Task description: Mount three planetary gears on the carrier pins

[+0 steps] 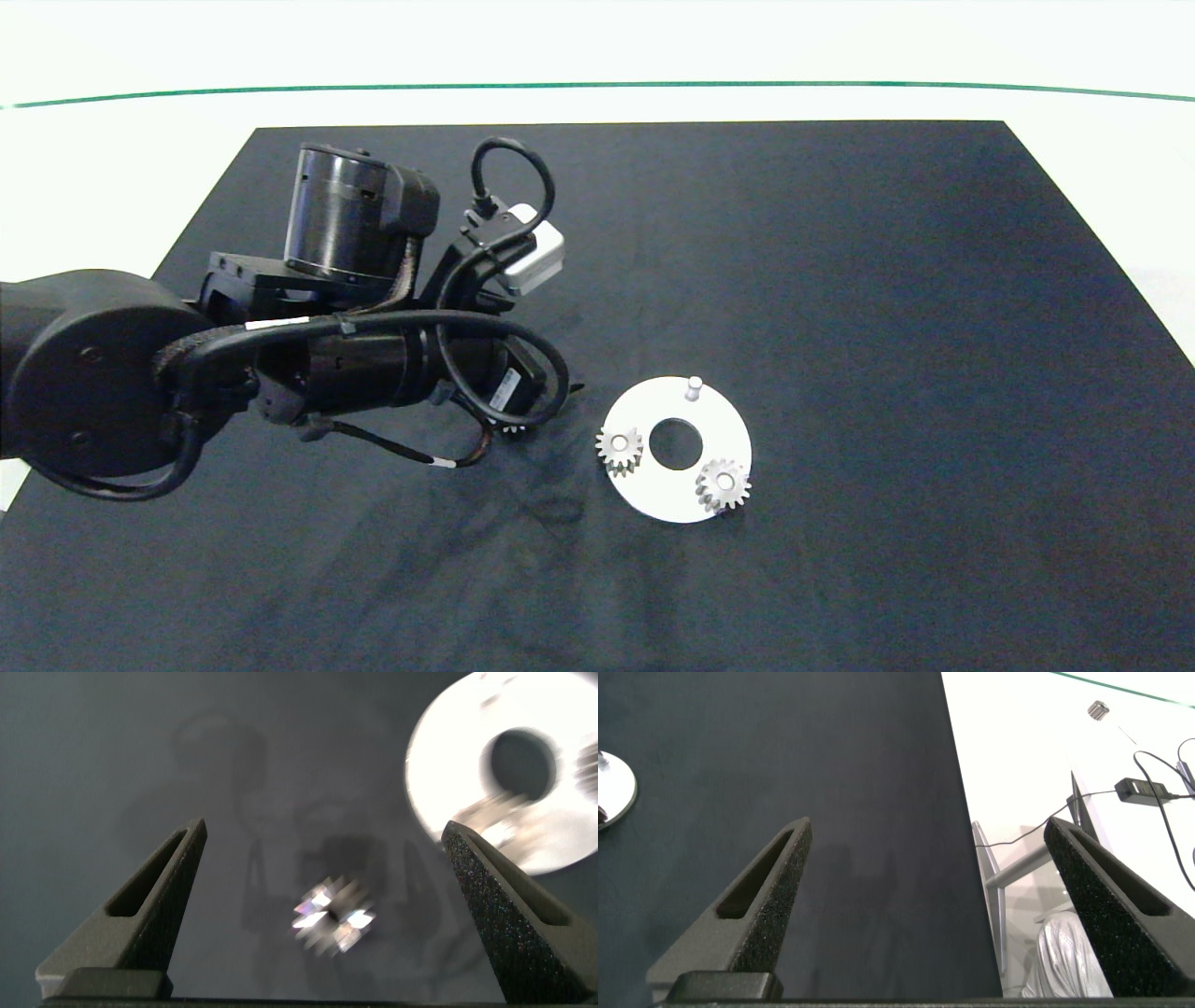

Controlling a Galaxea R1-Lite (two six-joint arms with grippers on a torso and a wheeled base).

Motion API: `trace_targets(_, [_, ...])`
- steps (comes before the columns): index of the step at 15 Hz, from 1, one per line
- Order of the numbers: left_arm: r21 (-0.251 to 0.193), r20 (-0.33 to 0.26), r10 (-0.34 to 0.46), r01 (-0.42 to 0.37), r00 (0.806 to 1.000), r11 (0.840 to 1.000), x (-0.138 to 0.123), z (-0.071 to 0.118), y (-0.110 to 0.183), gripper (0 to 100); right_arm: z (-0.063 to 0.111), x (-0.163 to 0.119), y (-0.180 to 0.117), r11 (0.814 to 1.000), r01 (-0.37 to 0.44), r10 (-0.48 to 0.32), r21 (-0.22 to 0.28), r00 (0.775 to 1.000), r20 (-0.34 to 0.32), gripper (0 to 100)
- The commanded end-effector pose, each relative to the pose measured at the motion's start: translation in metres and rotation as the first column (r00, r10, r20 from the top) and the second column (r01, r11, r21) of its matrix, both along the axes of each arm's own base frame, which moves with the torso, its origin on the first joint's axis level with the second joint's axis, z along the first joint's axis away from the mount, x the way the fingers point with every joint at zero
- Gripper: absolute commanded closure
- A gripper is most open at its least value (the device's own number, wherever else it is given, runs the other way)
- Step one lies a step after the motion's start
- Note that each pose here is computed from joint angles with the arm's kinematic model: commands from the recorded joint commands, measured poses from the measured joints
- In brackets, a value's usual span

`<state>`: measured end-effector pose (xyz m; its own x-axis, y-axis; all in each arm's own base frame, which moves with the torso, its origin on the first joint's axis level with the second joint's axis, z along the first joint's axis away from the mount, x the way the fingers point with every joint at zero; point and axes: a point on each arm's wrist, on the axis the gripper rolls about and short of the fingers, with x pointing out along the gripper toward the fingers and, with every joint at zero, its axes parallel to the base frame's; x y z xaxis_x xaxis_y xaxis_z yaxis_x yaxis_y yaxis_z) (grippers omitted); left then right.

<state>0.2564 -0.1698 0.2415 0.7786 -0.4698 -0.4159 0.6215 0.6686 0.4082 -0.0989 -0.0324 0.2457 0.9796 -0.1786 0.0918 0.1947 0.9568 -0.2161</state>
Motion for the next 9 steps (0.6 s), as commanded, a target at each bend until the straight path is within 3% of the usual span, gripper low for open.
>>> trace_targets(1, [0.005,-0.019,0.080,-0.080,0.997,0.997,-0.007,-0.007,0.037,0,0.003,0.000,0.000,1.000,0.001,-0.001,-0.001,1.000,0.002,0])
trace_targets(3, [0.000,-0.027,0.083,-0.083,0.996,0.997,-0.008,-0.021,0.041,0,0.007,-0.003,-0.001,1.000,0.003,-0.003,0.003,1.000,0.019,0])
trace_targets(9, [-0.020,-0.004,0.051,-0.052,0.999,0.998,-0.006,-0.034,0.027,0,0.012,-0.006,-0.001,1.000,0.003,-0.003,0.006,0.999,0.032,0])
